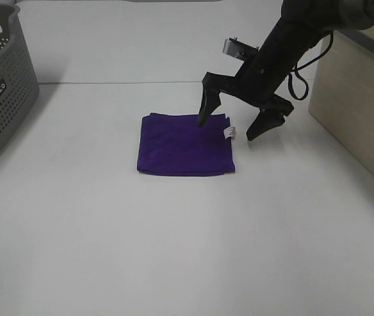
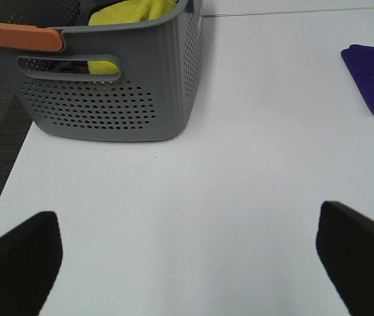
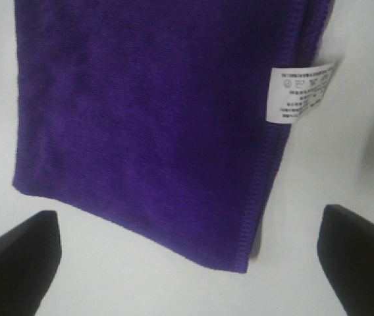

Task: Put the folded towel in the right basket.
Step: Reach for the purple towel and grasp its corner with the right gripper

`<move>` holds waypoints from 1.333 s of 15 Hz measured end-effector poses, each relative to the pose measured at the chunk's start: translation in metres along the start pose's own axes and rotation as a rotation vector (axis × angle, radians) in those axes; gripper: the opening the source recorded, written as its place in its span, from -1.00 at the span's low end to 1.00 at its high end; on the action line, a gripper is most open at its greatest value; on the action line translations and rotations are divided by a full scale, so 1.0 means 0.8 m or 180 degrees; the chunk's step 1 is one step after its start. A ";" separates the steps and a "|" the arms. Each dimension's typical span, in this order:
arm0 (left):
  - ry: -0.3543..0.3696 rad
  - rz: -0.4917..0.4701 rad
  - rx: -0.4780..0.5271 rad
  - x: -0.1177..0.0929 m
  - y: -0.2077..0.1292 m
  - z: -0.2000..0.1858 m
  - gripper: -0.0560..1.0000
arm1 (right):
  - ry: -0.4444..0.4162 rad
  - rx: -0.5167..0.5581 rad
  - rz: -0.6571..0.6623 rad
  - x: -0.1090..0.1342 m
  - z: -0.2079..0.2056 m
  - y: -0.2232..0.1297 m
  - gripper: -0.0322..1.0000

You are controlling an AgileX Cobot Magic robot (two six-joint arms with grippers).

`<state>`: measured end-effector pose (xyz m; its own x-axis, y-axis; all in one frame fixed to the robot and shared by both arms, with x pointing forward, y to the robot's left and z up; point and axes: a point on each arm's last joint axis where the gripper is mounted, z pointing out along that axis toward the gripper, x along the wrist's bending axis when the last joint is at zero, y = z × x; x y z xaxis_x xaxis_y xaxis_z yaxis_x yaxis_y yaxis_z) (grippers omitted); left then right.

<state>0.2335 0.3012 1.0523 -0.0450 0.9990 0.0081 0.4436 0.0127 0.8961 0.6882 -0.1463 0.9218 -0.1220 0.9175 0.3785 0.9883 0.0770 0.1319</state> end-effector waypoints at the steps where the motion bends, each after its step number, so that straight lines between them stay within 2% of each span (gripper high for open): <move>1: 0.0000 0.0000 0.0000 0.000 0.000 0.000 0.98 | -0.0057 0.0035 0.0047 -0.006 0.009 0.000 0.93; 6: 0.0000 0.0000 0.0000 0.000 0.000 0.000 0.98 | -0.0123 0.0001 0.0265 -0.042 0.028 0.007 0.93; 9: 0.0000 0.0000 0.0000 0.000 0.000 0.000 0.98 | -0.0078 -0.0135 0.0219 -0.044 0.034 0.012 0.92; 14: 0.0000 0.0000 0.0000 0.000 0.000 0.000 0.98 | -0.0020 -0.0120 0.0240 -0.044 0.042 0.014 0.90; 16: 0.0000 0.0000 0.0000 0.000 0.000 0.000 0.98 | 0.0020 -0.0109 0.0233 -0.036 0.049 0.014 0.86; 18: 0.0000 0.0000 0.0000 0.000 0.000 0.000 0.98 | 0.0045 -0.0141 0.0163 -0.013 0.066 0.011 0.81; 20: 0.0000 0.0000 0.0000 0.000 0.000 0.000 0.98 | 0.0107 -0.0188 0.0112 0.016 0.087 0.006 0.63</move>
<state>0.2335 0.3012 1.0523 -0.0450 0.9990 0.0081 0.4436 0.0127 0.8961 0.6978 -0.1069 0.8638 -0.0912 0.9055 0.4143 0.9850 0.0208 0.1714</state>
